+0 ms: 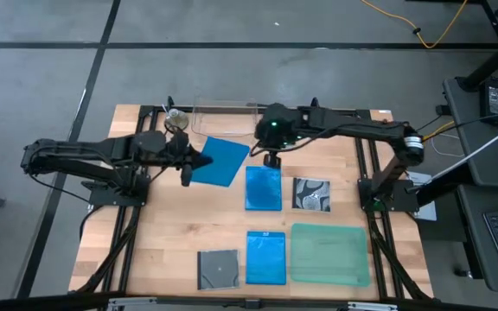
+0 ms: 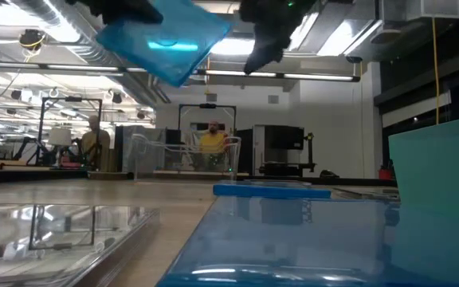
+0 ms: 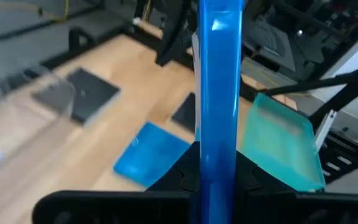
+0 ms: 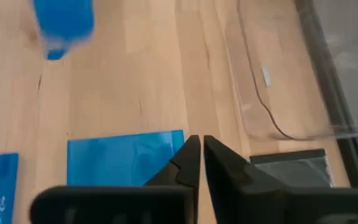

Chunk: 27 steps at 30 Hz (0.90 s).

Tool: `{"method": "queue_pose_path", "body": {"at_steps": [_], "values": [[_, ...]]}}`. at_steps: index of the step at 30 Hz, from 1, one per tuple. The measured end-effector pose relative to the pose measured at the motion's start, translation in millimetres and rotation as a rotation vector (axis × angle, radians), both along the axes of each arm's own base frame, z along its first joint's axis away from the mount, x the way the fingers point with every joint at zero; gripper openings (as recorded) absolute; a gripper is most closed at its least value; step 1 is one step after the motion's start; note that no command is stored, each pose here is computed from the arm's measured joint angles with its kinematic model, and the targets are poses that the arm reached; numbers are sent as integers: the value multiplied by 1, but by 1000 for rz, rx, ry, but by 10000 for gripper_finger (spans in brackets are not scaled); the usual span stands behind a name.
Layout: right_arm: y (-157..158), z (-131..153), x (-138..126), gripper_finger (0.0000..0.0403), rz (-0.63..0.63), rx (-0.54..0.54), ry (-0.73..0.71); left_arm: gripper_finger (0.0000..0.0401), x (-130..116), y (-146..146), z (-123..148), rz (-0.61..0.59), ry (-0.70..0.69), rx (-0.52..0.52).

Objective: Pick & place jewel cases by type
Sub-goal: Put the top left blue cd case into the green bin

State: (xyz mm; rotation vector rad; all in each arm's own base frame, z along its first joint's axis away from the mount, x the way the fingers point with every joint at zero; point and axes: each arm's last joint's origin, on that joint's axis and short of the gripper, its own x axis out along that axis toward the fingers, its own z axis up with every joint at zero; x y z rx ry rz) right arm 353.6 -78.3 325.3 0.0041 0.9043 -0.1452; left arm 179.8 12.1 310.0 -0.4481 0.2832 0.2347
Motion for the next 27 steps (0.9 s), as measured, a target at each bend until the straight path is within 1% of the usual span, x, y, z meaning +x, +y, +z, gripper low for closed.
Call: {"method": "queue_pose_path", "body": {"at_steps": [2, 5, 7, 11, 15, 19, 23, 27], "values": [[3, 0, -15, 8, -27, 2, -6, 18, 0, 0, 7, 3, -17, 34], [8, 0, -40, 9, -62, 14, -61, 17, -1, 1, 13, 6, -30, 78], [13, -1, -57, 16, -88, 28, -124, 17, -1, 1, 17, 8, -40, 106], [25, 0, -91, 14, -80, 18, -275, 17, 4, 1, 29, -6, -58, 175], [38, 5, -117, 5, 18, -13, -436, 17, 16, 2, 44, -38, -53, 302], [46, 12, -138, 14, 51, -29, -589, 17, 34, 2, 61, -80, -54, 459], [51, 20, -156, 11, 81, -61, -660, 17, 52, 2, 80, -103, -56, 583], [55, 30, -170, 5, 169, -79, -721, 17, 69, 0, 97, -124, -64, 683]]}}
